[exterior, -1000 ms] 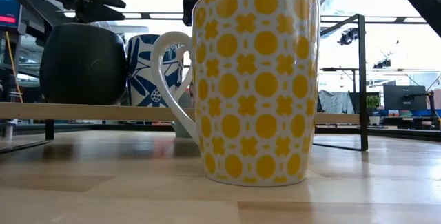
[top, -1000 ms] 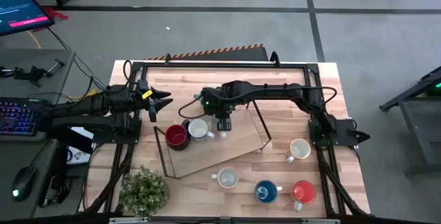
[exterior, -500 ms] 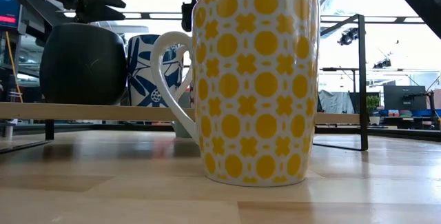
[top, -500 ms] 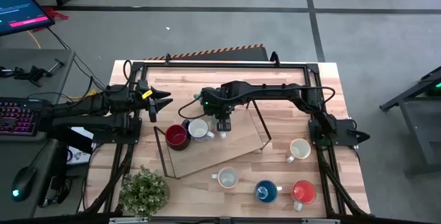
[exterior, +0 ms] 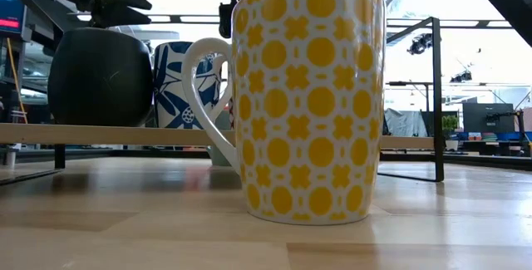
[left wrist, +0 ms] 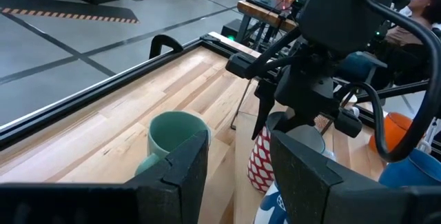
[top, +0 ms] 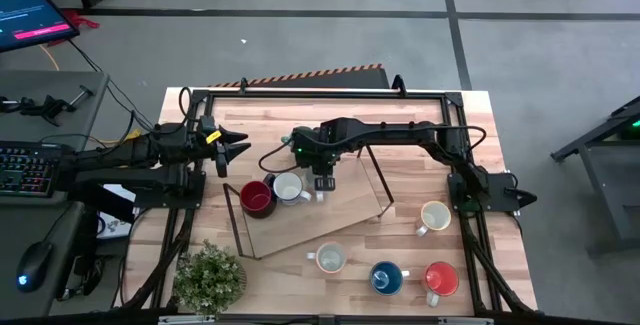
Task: Place coffee mugs
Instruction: Put the red pattern mug on the shelf, then put the orange pattern mug on the shelf
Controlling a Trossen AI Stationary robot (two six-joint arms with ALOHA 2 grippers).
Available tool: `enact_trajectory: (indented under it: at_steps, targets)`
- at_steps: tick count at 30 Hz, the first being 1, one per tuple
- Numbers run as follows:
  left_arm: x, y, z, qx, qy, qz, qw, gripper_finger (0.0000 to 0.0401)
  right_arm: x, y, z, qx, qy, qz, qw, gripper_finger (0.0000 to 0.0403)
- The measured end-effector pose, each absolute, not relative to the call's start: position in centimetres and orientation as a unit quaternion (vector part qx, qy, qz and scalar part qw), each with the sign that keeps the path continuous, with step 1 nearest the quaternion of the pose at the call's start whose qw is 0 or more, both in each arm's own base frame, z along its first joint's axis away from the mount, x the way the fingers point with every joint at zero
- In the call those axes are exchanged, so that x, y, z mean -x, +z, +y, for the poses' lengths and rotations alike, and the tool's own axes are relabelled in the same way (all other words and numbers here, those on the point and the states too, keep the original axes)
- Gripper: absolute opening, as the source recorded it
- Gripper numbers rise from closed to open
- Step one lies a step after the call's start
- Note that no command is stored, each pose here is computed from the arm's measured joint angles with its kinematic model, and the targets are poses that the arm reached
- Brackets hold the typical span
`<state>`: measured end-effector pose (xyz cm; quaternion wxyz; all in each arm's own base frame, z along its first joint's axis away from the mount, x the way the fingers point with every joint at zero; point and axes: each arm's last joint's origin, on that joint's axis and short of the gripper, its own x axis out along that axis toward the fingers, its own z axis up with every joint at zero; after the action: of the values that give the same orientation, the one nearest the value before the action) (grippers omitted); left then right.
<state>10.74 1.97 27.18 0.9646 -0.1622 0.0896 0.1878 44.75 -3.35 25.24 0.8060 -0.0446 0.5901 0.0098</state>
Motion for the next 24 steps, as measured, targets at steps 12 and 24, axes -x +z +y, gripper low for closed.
enact_trajectory:
  at_steps: [12,24]
  targets:
    - [-10.7,27.2,2.0,0.162,0.188,0.090,0.965,0.0147,-44.3,25.8,-3.3,0.034,0.004,0.593,0.804,0.0098]
    - [-10.7,27.2,2.0,0.162,0.188,0.089,0.965,0.0147,-43.0,28.9,-2.8,0.009,-0.001,0.566,0.824,0.0110]
